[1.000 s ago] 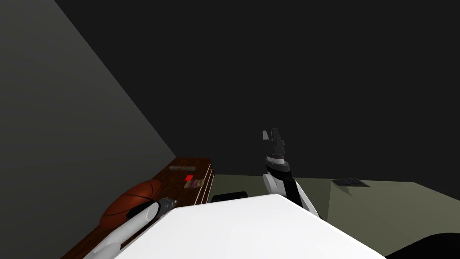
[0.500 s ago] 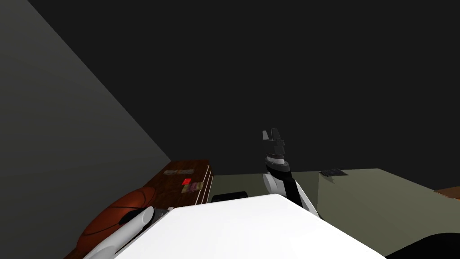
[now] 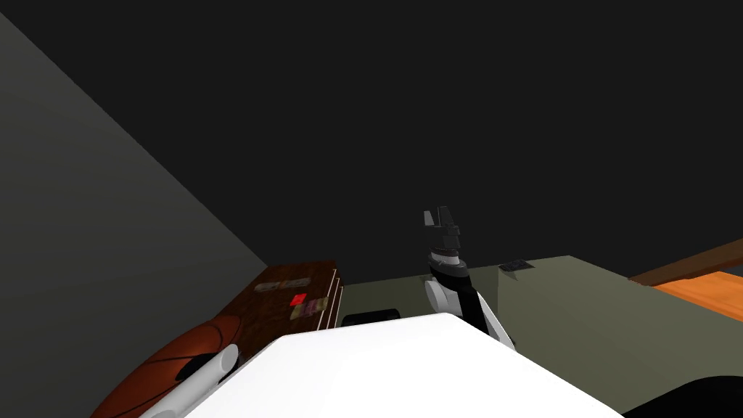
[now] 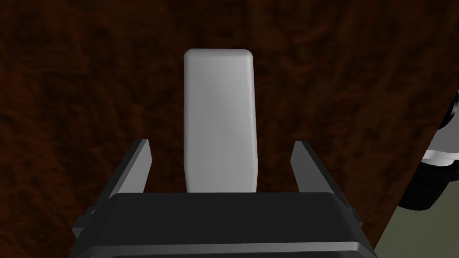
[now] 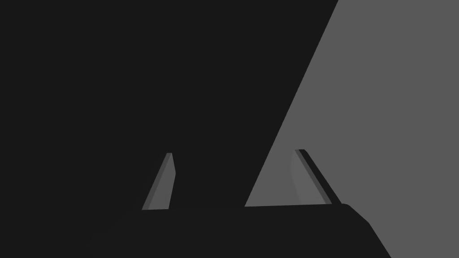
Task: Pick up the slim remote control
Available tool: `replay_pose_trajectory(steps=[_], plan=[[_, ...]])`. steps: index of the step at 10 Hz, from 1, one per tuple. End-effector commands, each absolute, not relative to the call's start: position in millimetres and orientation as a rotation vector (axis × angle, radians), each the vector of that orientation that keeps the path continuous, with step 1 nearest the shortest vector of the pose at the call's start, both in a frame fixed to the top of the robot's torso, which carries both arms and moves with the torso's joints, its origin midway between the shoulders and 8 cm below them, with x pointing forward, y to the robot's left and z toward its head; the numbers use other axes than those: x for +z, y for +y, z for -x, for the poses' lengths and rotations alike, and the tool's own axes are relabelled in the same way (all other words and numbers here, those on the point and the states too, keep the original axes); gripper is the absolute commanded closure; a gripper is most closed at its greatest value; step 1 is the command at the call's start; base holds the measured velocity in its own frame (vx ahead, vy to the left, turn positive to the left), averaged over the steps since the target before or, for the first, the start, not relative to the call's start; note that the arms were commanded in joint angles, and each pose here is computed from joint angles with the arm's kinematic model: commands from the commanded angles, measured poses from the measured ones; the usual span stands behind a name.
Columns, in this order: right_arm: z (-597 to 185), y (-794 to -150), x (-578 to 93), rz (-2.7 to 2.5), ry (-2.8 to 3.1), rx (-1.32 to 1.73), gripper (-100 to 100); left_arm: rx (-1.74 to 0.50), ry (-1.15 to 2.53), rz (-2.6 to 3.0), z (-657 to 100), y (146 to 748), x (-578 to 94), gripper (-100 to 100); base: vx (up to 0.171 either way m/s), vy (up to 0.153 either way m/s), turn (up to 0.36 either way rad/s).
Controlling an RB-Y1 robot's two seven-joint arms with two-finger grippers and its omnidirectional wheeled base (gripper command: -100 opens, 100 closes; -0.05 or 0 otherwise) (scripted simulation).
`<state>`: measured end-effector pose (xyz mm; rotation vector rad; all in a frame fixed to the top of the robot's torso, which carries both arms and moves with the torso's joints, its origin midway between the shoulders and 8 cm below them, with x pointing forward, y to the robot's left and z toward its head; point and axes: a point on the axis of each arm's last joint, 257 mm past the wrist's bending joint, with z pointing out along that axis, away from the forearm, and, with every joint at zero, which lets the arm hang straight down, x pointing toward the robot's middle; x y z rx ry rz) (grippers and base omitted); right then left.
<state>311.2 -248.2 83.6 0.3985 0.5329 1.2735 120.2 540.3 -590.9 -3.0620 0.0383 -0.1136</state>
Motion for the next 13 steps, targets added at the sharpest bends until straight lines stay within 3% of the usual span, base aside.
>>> replay_pose_trajectory(steps=[1,6,7,8,13], plan=[[-311.2,-248.2,83.6,-0.399,0.533,1.273,0,-0.049,-0.022,3.094,-102.6,534.0,-595.4,-100,-0.004,0.056,-0.071],[-311.1,-248.2,83.6,-0.399,0.533,1.273,0,0.009,-0.064,3.122,-84.9,524.2,-600.7,-100,-0.007,0.033,-0.022],[-311.1,-248.2,83.6,-0.399,0.533,1.273,0,0.011,-0.064,3.123,-84.1,523.9,-601.0,0,0.000,0.000,0.000],[-311.1,-248.2,83.6,-0.399,0.533,1.273,0,0.011,-0.051,3.123,-79.9,511.7,-611.6,-100,0.037,0.045,0.061],[-311.1,-248.2,83.6,-0.399,0.533,1.273,0,0.015,-0.038,3.127,-77.0,496.0,-624.0,-100,0.033,0.048,0.025]])
